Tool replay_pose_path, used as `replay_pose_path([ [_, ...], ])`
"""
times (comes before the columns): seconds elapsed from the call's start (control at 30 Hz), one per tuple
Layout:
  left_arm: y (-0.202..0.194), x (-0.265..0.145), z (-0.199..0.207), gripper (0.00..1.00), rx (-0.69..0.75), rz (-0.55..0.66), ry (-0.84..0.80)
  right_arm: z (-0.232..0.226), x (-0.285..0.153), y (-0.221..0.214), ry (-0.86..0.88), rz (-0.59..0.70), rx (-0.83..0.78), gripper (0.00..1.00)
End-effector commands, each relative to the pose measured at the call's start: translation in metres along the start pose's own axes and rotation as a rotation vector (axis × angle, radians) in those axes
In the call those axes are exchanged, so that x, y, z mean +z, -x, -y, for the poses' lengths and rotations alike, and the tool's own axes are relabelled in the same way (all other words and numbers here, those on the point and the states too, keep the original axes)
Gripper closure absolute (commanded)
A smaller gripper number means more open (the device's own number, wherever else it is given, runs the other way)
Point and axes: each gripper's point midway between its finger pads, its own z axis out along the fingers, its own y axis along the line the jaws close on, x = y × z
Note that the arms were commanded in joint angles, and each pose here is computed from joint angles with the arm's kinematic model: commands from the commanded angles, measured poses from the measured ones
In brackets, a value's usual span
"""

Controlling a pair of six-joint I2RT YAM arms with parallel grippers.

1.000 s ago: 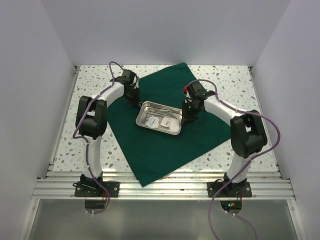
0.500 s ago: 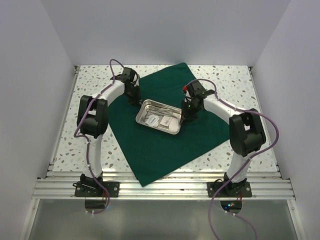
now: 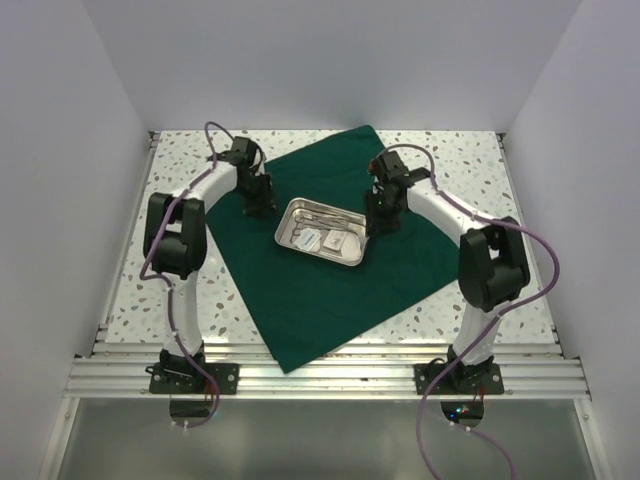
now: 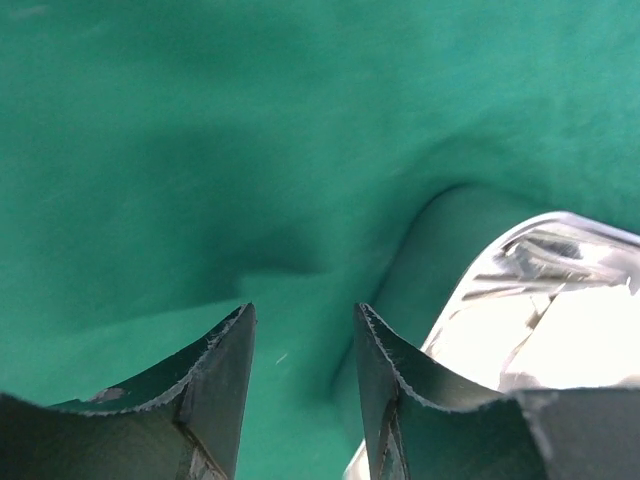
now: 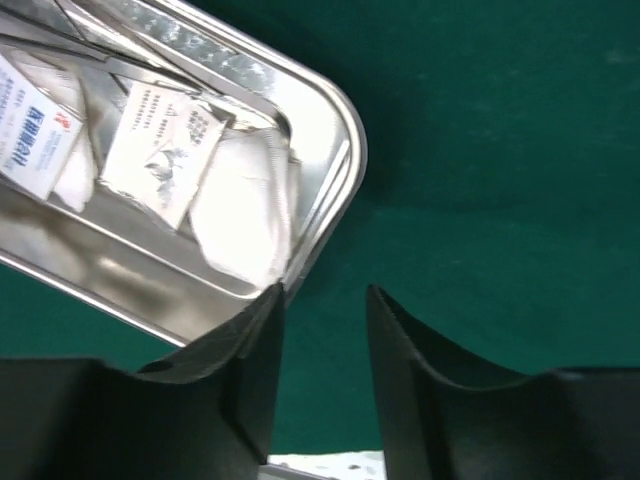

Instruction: Prepare the surgical pack

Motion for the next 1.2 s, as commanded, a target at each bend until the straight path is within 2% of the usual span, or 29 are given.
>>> replay_pose_path([
  [0.0,0.019,-0.05,-0.005,0.52,-0.015,0.096,-0.053,0.019,-0.042,0.016,-0.11,0.071,-0.077,0.56],
  [0.13,0.011,-0.056,-0.005,0.51,-0.022,0.092,-0.08,0.02,-0.063,0.007,-0.106,0.074,-0.08,0.49],
  [0.23,0.007,-0.066,-0.004,0.51,-0.015,0.106,-0.085,0.006,-0.074,0.001,-0.02,0.077,-0.106,0.47],
  [0.33,0.004,-0.083,-0.009,0.51,0.007,0.135,-0.06,-0.024,-0.086,-0.014,0.112,0.075,-0.164,0.36],
  [0.37,0.003,-0.087,-0.013,0.5,0.012,0.143,-0.043,-0.031,-0.086,-0.022,0.125,0.063,-0.186,0.32],
  [0.47,0.002,-0.11,-0.026,0.5,0.001,0.176,-0.013,-0.069,-0.09,-0.057,0.179,0.022,-0.317,0.28],
  [0.53,0.0,-0.128,-0.044,0.51,-0.045,0.208,0.037,-0.108,-0.093,-0.087,0.249,0.0,-0.406,0.25],
  [0.6,0.0,-0.149,-0.06,0.51,-0.096,0.253,0.087,-0.139,-0.09,-0.126,0.311,-0.045,-0.468,0.16],
  [0.83,-0.029,-0.206,-0.143,0.48,-0.419,0.379,0.39,-0.217,-0.061,-0.197,0.32,-0.071,-0.589,0.18],
  [0.97,-0.044,-0.225,-0.16,0.46,-0.493,0.43,0.443,-0.256,-0.045,-0.226,0.286,-0.066,-0.606,0.18],
  [1.17,-0.059,-0.244,-0.167,0.43,-0.534,0.488,0.488,-0.267,-0.013,-0.259,0.156,-0.074,-0.586,0.22],
])
